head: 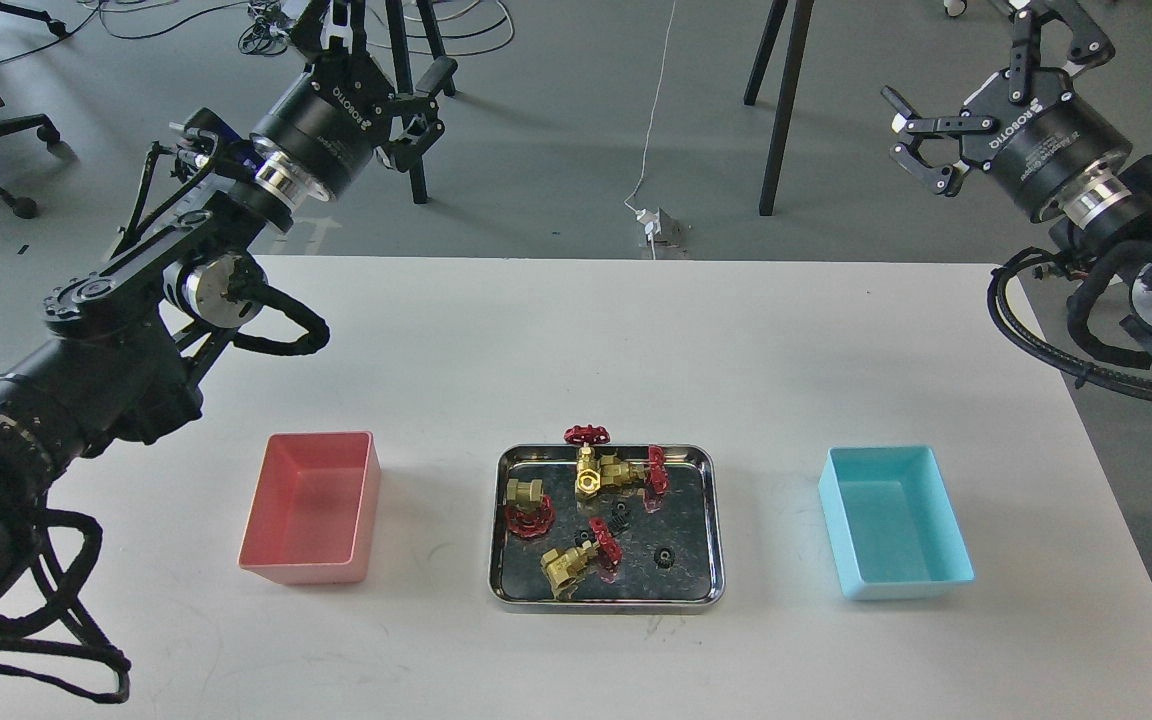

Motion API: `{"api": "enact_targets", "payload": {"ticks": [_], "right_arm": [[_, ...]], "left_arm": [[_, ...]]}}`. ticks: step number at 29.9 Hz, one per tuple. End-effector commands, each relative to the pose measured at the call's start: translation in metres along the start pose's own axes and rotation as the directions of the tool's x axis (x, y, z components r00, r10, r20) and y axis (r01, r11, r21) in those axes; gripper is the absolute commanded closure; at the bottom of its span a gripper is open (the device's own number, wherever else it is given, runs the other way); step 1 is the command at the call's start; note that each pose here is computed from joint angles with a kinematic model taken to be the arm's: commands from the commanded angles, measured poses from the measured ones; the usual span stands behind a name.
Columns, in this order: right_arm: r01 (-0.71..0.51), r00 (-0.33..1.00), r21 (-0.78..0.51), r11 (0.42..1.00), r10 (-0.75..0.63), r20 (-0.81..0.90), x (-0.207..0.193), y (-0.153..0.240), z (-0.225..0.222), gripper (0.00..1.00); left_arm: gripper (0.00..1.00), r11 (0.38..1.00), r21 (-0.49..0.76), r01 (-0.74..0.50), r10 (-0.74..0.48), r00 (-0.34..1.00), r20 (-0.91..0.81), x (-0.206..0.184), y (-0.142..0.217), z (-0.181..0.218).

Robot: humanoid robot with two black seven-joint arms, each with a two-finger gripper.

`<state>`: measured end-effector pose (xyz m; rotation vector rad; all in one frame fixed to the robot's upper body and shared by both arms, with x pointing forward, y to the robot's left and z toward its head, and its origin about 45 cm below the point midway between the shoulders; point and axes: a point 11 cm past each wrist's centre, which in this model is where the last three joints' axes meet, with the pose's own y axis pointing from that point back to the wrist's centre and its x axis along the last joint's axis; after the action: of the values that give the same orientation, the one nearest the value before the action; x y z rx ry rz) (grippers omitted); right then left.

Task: Place valve in pink box and gear in blue box
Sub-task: 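Move the left gripper toward the metal tray of brass valves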

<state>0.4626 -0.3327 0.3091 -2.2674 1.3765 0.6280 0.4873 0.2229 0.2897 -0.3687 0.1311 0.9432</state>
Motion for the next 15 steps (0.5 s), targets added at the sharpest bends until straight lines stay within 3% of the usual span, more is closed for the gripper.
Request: {"api": "enact_targets", "payload": {"ticks": [1, 5, 10, 12, 15], "right_arm": [[-0.014, 1.000, 0.012, 1.000, 0.014, 0.011, 0.005, 0.005, 0.000, 0.01], [-0.016, 1.000, 0.057, 0.998, 0.015, 0.010, 0.006, 0.006, -0.018, 0.01], [0.013, 1.000, 0.107, 0.994, -0.013, 0.008, -0.005, -0.002, -0.038, 0.01], [0.016, 1.000, 0.110, 0.994, -0.017, 0.006, -0.006, -0.003, -0.040, 0.01], [0.013, 1.000, 0.108, 0.994, -0.014, 0.006, -0.005, -0.002, -0.040, 0.01]], "left_arm": [[0.00, 1.000, -0.013, -0.010, 0.010, 1.000, 0.001, 0.004, 0.001, 0.005], [0.00, 0.996, -0.076, -0.042, 0.041, 0.999, -0.017, 0.013, 0.001, 0.024], [0.00, 0.969, -0.226, -0.101, 0.065, 0.984, -0.163, 0.016, 0.008, 0.043], [0.00, 0.964, -0.259, -0.056, 0.005, 0.981, -0.193, -0.002, 0.008, 0.047], [0.00, 0.948, -0.291, 0.125, -0.165, 0.980, -0.115, -0.048, -0.001, 0.073]]}}
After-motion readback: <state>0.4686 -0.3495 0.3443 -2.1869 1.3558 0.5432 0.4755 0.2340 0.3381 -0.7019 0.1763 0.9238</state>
